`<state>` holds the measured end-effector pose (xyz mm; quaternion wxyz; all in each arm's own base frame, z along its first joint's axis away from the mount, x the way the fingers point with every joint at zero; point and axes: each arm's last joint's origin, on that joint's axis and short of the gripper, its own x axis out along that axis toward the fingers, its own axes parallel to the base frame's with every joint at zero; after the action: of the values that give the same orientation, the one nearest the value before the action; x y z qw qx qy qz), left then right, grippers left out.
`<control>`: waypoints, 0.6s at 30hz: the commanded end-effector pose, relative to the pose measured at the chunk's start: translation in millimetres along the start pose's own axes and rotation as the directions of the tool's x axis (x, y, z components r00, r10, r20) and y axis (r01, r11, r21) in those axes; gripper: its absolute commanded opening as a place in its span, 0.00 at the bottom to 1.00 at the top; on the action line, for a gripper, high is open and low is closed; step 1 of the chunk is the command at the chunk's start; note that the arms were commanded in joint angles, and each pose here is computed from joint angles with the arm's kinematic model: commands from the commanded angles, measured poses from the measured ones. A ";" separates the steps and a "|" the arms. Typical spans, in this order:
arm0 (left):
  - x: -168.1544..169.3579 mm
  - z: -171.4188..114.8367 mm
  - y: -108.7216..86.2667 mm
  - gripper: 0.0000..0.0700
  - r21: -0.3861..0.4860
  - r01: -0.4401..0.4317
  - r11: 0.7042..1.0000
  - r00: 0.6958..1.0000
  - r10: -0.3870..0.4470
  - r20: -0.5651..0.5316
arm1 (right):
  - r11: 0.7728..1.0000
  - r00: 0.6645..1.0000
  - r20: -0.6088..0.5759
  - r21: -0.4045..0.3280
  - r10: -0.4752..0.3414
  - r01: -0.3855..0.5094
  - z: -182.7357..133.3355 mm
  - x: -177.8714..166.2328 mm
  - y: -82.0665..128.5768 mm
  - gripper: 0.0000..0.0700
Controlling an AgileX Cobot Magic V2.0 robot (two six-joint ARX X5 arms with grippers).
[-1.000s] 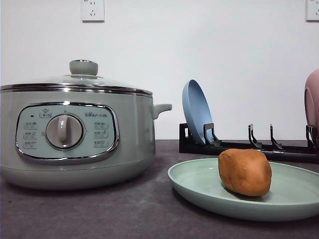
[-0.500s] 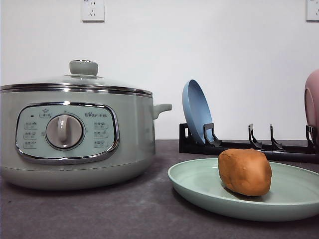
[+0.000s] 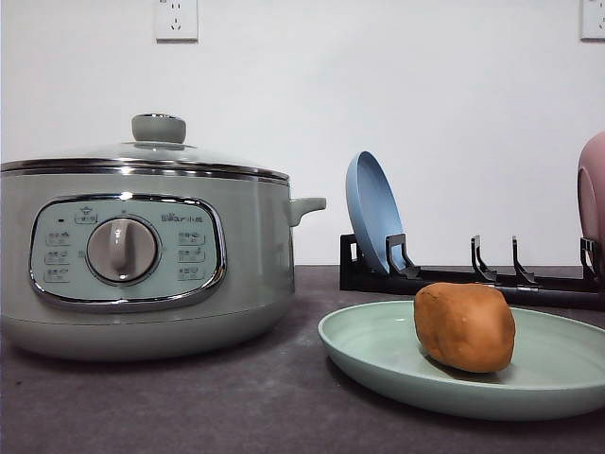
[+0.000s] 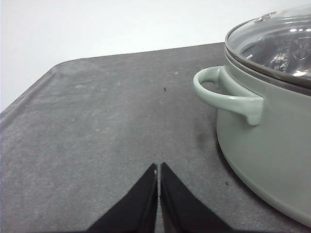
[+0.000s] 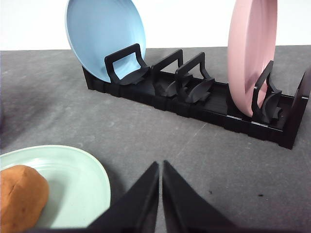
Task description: Transfer potato from steamer to green plate
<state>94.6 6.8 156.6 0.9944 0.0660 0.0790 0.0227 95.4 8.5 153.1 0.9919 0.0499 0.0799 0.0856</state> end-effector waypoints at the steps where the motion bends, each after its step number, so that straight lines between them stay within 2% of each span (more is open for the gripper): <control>1: 1.9 -7.1 -0.6 0.00 -0.003 -0.003 1.000 1.000 0.003 -0.025 | 1.000 1.000 0.003 0.009 0.001 -0.001 -1.0 0.4 -0.1 0.00; 18: 1.9 -7.1 -0.6 0.00 -0.003 -0.003 1.000 1.000 0.003 -0.025 | 1.000 1.000 0.003 0.009 0.001 -0.001 -1.0 0.4 -0.1 0.00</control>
<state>94.6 6.8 156.7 0.9945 0.0658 0.0788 0.0227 95.4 8.5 153.1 0.9919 0.0499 0.0799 0.0856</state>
